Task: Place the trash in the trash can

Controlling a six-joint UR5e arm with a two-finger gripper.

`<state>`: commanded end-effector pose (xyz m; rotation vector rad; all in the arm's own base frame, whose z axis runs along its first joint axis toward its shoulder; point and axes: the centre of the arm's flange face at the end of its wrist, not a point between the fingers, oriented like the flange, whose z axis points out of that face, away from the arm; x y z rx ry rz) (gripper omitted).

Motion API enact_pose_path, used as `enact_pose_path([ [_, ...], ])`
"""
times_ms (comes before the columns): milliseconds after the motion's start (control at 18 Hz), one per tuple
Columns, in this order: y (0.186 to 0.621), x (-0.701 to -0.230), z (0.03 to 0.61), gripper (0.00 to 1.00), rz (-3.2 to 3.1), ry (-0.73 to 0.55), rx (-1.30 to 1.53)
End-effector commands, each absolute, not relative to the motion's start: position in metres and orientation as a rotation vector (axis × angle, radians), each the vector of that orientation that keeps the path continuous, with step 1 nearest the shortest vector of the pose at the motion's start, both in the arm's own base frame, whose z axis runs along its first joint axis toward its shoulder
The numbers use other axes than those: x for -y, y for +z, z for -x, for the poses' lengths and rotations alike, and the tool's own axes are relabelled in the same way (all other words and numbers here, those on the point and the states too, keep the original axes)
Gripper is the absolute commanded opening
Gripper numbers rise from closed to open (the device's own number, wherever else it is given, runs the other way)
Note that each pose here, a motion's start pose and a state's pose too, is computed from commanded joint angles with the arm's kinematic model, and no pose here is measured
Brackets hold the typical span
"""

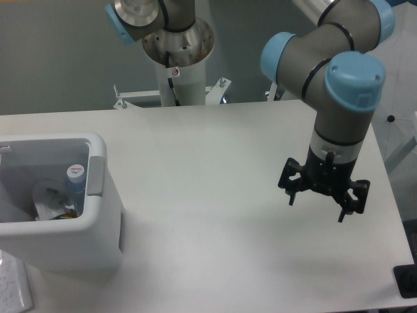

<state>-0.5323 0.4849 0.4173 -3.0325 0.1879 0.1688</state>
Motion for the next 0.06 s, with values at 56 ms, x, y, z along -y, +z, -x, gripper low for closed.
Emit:
enact_pose_path([
  [56,0.4152,-0.4846,0.5319,1.0,3.034,0.164,-0.181],
])
